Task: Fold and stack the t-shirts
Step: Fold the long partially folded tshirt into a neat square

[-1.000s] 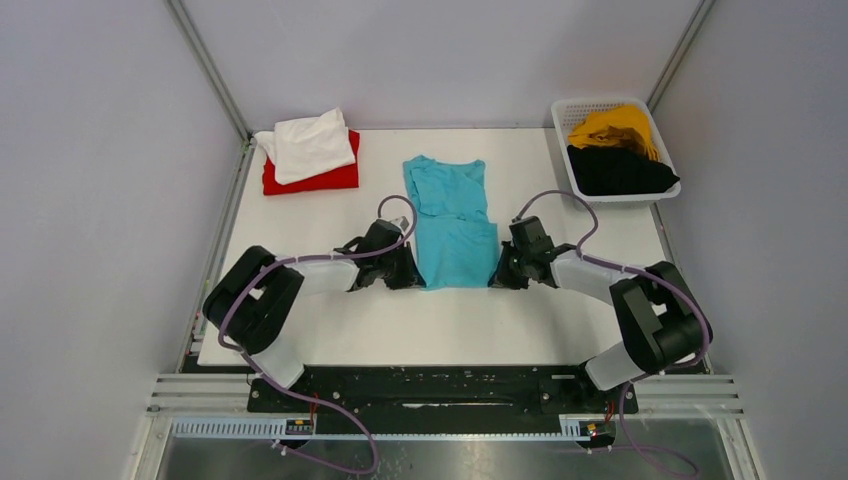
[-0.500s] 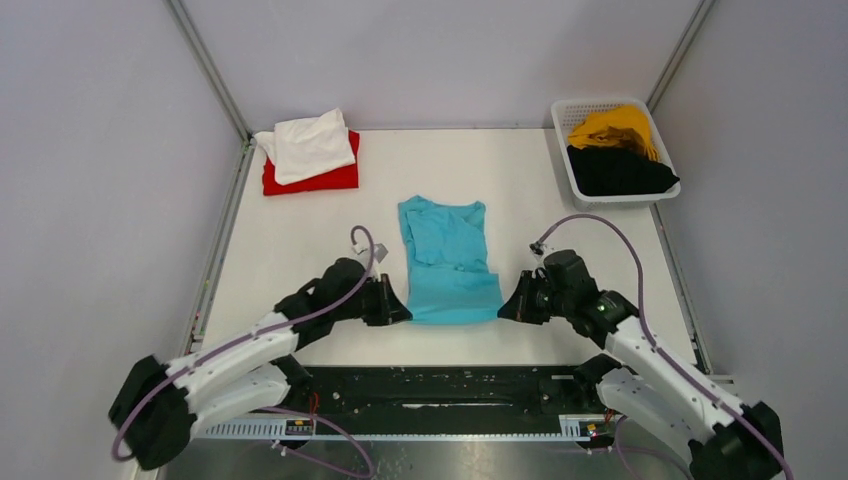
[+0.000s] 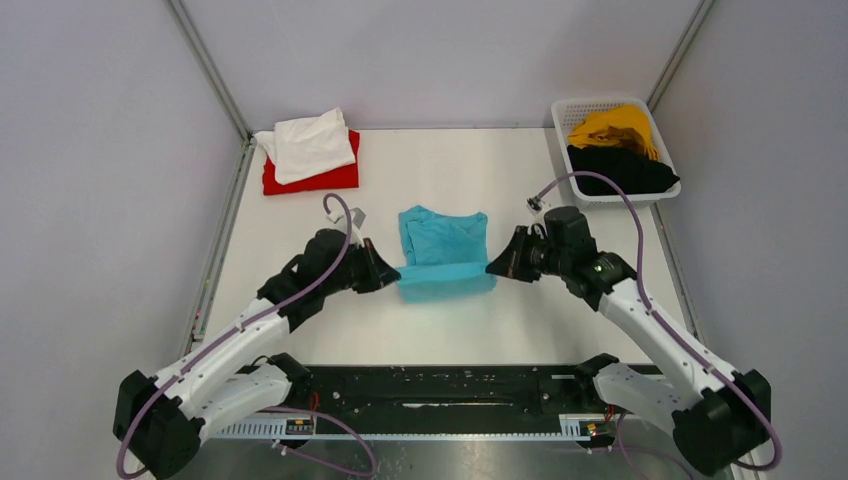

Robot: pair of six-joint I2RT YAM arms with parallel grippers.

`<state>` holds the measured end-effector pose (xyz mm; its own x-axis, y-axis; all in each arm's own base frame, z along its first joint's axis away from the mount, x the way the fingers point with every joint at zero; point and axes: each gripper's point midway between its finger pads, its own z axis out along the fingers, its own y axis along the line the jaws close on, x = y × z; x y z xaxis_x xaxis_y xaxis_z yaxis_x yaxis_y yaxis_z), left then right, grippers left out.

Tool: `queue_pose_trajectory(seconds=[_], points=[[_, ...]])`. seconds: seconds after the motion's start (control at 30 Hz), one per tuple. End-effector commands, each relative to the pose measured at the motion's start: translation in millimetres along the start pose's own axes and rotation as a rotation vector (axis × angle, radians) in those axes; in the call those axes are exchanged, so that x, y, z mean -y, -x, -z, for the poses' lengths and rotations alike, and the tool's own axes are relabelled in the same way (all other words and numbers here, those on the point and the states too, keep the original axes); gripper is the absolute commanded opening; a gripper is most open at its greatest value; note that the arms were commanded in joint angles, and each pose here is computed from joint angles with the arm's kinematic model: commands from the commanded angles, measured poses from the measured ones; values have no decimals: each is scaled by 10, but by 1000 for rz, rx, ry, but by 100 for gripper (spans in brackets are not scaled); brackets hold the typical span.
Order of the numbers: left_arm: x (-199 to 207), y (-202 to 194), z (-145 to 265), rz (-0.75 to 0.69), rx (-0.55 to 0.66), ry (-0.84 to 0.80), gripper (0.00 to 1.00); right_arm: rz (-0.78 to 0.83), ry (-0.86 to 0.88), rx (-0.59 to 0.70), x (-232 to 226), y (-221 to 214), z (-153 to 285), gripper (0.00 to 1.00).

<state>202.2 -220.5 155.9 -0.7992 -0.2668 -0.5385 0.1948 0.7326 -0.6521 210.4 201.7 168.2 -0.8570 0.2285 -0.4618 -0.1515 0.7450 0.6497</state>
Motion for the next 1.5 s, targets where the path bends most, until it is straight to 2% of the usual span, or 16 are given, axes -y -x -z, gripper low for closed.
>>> queue_pose_trajectory(seconds=[0.0, 0.13, 0.23, 0.43, 0.67, 0.93, 0.97, 1.0, 1.07, 1.1, 1.13, 1.17, 1.2, 1.23, 1.33, 1.47], points=[[-3, 556, -28, -4, 146, 37, 0, -16, 154, 31, -317, 380, -132, 0], [-76, 872, -107, 11, 197, 54, 0, -39, 207, 42, -384, 677, -309, 0], [-136, 1061, -219, 27, 212, 59, 0, -82, 162, 62, -259, 897, -443, 0], [-269, 1381, -547, 32, 191, 81, 0, -125, 96, 53, -7, 1083, -655, 0], [-330, 1729, -1054, -16, 154, 87, 0, -180, 21, 112, 414, 1390, -845, 0], [-829, 1915, -1762, -23, 90, 237, 0, -235, -5, 54, 821, 1614, -1377, 0], [-938, 1948, -1856, -23, 92, 276, 3, -223, -3, 73, 859, 1715, -1473, 2], [-1002, 1987, -1938, -25, 88, 299, 8, -214, -15, 81, 920, 1780, -1560, 8], [-1073, 2049, -2072, -18, 61, 309, 10, -201, -28, 75, 994, 1876, -1703, 14], [-1047, 2085, -2121, -20, 55, 293, 14, -197, -32, 66, 1013, 1906, -1751, 23], [-1038, 2118, -2138, -17, 53, 287, 24, -196, -37, 52, 1011, 1932, -1772, 40], [-994, 2154, -2125, -16, 54, 276, 71, -190, -48, 46, 1009, 1961, -1767, 62], [-934, 2186, -2093, -22, 61, 262, 95, -184, -60, 49, 1003, 1982, -1739, 92], [-871, 2219, -2037, -24, 72, 250, 99, -175, -68, 59, 980, 1998, -1690, 98], [-673, 2209, -1792, -37, 101, 196, 99, -141, -99, 101, 913, 2012, -1455, 100], [-574, 1966, -1549, -96, 87, 127, 99, -108, -128, 165, 836, 1845, -1056, 99]])
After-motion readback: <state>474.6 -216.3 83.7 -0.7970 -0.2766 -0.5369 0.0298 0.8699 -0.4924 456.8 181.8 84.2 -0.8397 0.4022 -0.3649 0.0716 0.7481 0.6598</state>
